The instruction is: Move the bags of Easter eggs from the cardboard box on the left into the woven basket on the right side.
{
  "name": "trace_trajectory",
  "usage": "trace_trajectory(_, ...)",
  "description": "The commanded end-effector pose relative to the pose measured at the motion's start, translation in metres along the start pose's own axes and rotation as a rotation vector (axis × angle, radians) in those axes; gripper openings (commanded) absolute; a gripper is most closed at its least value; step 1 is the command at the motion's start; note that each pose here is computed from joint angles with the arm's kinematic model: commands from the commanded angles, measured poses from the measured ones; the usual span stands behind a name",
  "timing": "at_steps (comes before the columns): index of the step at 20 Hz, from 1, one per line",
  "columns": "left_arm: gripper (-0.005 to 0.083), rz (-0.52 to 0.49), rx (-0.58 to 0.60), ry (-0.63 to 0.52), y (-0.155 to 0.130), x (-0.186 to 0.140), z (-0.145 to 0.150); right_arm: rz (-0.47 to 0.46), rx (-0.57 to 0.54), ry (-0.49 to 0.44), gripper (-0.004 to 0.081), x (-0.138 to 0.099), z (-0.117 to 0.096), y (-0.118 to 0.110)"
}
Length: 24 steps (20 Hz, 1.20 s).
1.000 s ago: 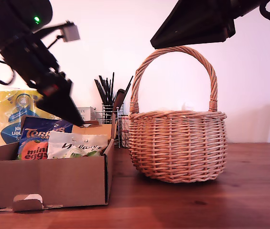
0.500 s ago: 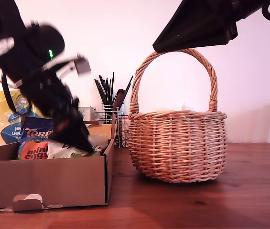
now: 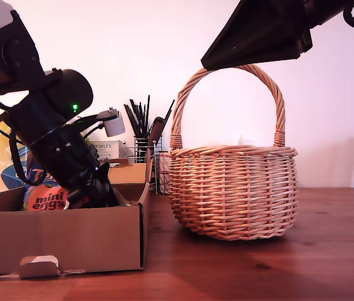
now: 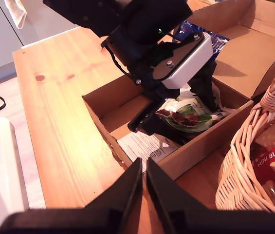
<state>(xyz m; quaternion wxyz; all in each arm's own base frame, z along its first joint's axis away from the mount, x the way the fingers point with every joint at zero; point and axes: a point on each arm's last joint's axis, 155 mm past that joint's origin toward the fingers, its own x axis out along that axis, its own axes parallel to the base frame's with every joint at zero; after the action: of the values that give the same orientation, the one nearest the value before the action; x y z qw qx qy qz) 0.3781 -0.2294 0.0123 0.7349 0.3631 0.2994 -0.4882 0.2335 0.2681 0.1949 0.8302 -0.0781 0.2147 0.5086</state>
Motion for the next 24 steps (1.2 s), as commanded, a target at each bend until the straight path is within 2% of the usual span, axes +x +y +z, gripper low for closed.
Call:
trace_trajectory(1, 0.0779, -0.082, -0.032, 0.076, -0.025, 0.020, -0.031, -0.003, 0.002, -0.007, -0.0013, -0.001, 0.002, -0.001)
trace_trajectory(2, 0.0773, -0.087, -0.035, 0.079, -0.027, 0.020, -0.032, -0.003, 0.002, -0.007, -0.0013, -0.001, 0.002, -0.001)
trace_trajectory(4, 0.0690, -0.089, -0.036, 0.086, -0.027, 0.019, -0.033, -0.003, 0.002, -0.007, -0.0013, -0.001, 0.002, -0.001)
trace_trajectory(6, 0.0508, -0.093, -0.041, 0.110, -0.029, 0.019, -0.038, -0.003, 0.001, -0.007, -0.0013, -0.001, 0.003, -0.001)
trace_trajectory(8, 0.0270, -0.097, -0.044, 0.125, -0.031, 0.018, -0.041, -0.003, 0.001, -0.008, -0.0013, -0.001, 0.003, -0.001)
trace_trajectory(9, 0.0204, -0.097, -0.045, 0.132, -0.031, 0.018, -0.043, -0.003, -0.003, -0.008, -0.0013, -0.001, 0.003, -0.001)
trace_trajectory(14, 0.0180, -0.056, -0.042, 0.195, -0.023, 0.012, -0.052, -0.003, -0.003, -0.008, -0.0013, -0.001, 0.003, -0.001)
trace_trajectory(18, 0.0180, 0.003, -0.032, 0.232, -0.012, -0.008, -0.050, -0.003, -0.002, -0.007, -0.0013, -0.001, 0.003, -0.001)
trace_trajectory(21, 0.0180, 0.023, -0.033, 0.212, -0.009, -0.032, -0.036, -0.003, -0.002, -0.007, -0.0013, -0.001, 0.002, -0.001)
trace_trajectory(24, 0.0180, 0.087, -0.052, 0.142, 0.002, -0.057, -0.009, -0.003, -0.002, -0.007, -0.0013, -0.001, 0.003, -0.001)
